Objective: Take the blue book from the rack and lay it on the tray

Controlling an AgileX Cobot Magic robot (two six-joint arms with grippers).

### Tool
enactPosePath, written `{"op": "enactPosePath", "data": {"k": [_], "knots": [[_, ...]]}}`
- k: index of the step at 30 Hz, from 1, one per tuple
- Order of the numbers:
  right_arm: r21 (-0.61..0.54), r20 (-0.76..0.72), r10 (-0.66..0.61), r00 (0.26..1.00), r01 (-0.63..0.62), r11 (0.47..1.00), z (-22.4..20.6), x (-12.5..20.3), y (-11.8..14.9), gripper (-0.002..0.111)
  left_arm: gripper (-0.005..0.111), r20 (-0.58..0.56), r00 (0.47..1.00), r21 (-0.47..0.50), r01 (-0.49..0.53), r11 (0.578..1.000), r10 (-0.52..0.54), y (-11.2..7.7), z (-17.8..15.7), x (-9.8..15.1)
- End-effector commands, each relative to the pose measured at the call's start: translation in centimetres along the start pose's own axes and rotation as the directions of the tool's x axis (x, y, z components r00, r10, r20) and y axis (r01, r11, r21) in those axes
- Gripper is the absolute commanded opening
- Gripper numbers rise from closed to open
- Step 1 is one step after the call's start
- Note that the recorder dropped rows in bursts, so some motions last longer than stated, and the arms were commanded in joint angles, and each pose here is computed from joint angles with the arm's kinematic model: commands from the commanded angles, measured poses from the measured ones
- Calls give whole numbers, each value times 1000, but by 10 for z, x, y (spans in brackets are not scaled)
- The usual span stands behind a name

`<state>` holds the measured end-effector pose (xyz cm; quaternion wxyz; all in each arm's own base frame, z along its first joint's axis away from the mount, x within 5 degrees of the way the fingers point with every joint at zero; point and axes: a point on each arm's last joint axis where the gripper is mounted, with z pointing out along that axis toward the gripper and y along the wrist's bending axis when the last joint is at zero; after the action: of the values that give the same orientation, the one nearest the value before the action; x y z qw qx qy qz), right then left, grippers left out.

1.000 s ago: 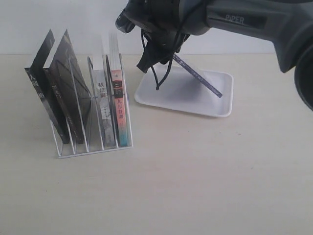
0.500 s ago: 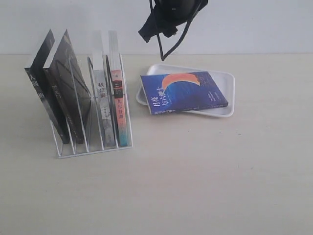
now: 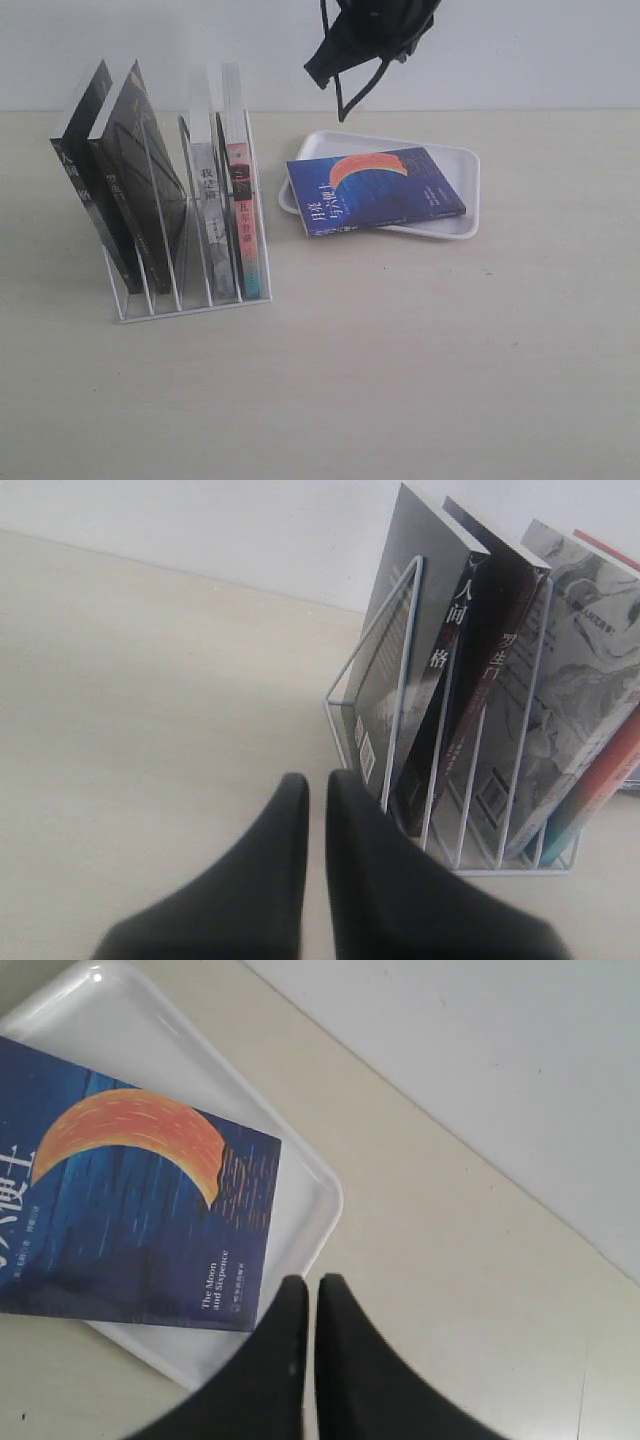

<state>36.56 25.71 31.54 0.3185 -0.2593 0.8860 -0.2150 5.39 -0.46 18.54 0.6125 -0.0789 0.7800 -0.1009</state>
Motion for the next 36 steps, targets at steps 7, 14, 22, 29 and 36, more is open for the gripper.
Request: {"op": "enactPosePath", "data": {"k": [7,14,22,29,36], "knots": [[-75,44,184,982,-181,981,-53,13,-40,0,6,6,1000,7,6,1000,-6,0,0,0],[-80,77,224,972,-218,973,-70,15,-53,0,6,6,1000,7,6,1000,-6,0,0,0],[-80,77,224,972,-218,973,-70,15,-53,0,6,6,1000,7,6,1000,-6,0,0,0],[-103,172,211,962,-195,975,-69,6,-51,0,6,6,1000,7,6,1000,-6,0,0,0],[-49,182,186,966,-179,983,-71,7,-57,0,6,6,1000,7,6,1000,-6,0,0,0]]}}
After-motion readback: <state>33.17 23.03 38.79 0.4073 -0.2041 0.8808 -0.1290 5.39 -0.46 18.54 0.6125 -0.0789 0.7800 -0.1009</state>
